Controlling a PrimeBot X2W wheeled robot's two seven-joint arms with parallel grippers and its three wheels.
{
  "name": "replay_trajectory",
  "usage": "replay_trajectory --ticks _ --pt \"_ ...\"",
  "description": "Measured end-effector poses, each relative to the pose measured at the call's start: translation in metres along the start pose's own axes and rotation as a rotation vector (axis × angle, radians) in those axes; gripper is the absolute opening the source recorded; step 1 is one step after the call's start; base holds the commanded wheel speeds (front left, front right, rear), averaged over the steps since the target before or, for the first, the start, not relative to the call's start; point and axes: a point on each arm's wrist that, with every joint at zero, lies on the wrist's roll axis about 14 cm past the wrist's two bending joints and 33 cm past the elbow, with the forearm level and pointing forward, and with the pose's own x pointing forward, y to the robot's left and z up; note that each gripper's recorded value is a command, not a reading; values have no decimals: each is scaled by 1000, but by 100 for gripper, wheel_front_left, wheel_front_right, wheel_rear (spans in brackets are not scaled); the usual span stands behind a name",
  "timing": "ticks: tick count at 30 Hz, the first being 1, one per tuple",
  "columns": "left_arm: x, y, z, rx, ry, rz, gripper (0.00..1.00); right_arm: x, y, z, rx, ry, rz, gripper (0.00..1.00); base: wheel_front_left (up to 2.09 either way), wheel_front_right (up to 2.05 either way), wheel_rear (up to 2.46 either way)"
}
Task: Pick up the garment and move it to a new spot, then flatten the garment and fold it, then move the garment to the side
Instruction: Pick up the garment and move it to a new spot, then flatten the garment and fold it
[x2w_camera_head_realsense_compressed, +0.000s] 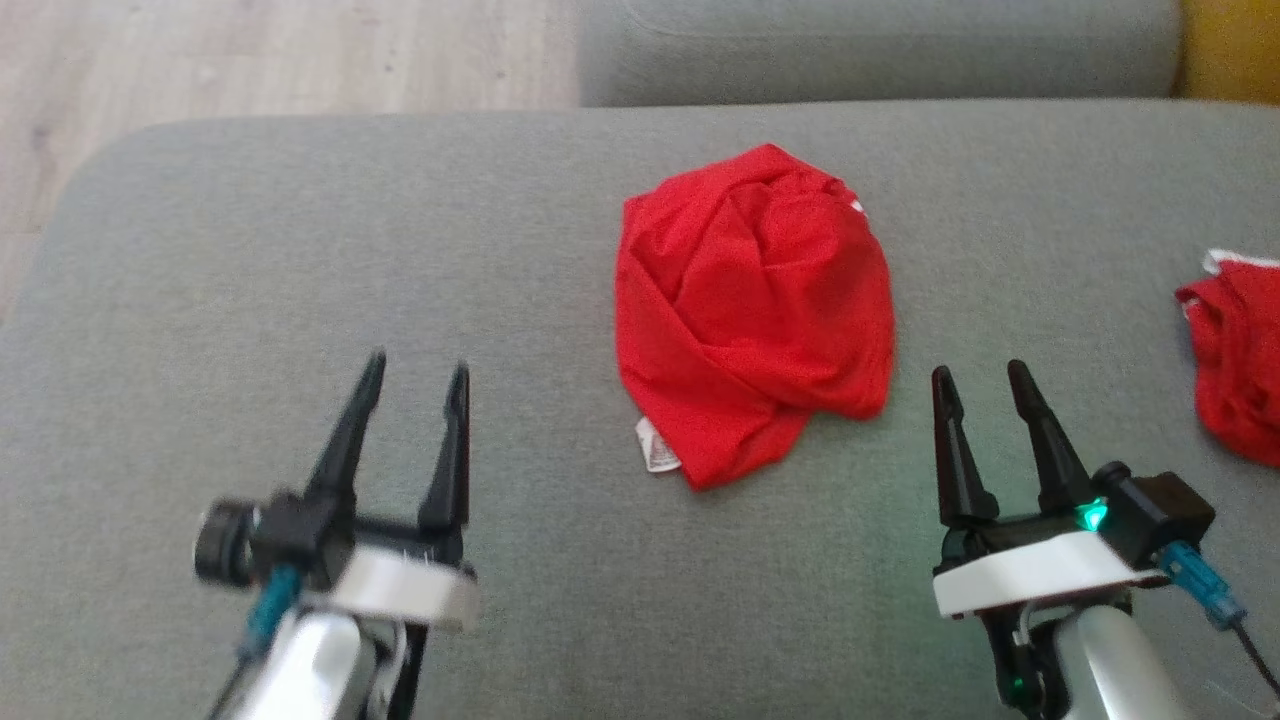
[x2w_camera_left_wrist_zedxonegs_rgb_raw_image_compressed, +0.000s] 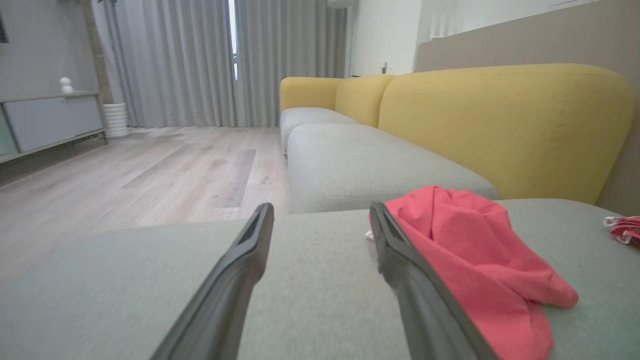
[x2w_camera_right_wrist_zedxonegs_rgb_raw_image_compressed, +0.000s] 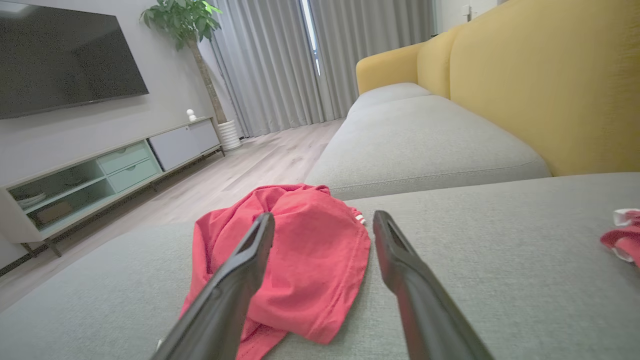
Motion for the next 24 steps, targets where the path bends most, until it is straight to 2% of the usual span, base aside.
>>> replay_trajectory --ticks 5,12,19,24 --pt "-36 6 -6 -48 5 89 100 2 16 0 -13 4 48 100 0 0 0" --pt "-36 8 3 -76 -32 111 100 6 34 -14 -48 44 112 100 0 0 0" --pt "-37 19 -2 -95 -26 144 100 4 71 -86 -133 344 259 100 0 0 0" --pt "-44 27 -8 -110 -10 180 100 14 101 -112 -203 457 381 100 0 0 0"
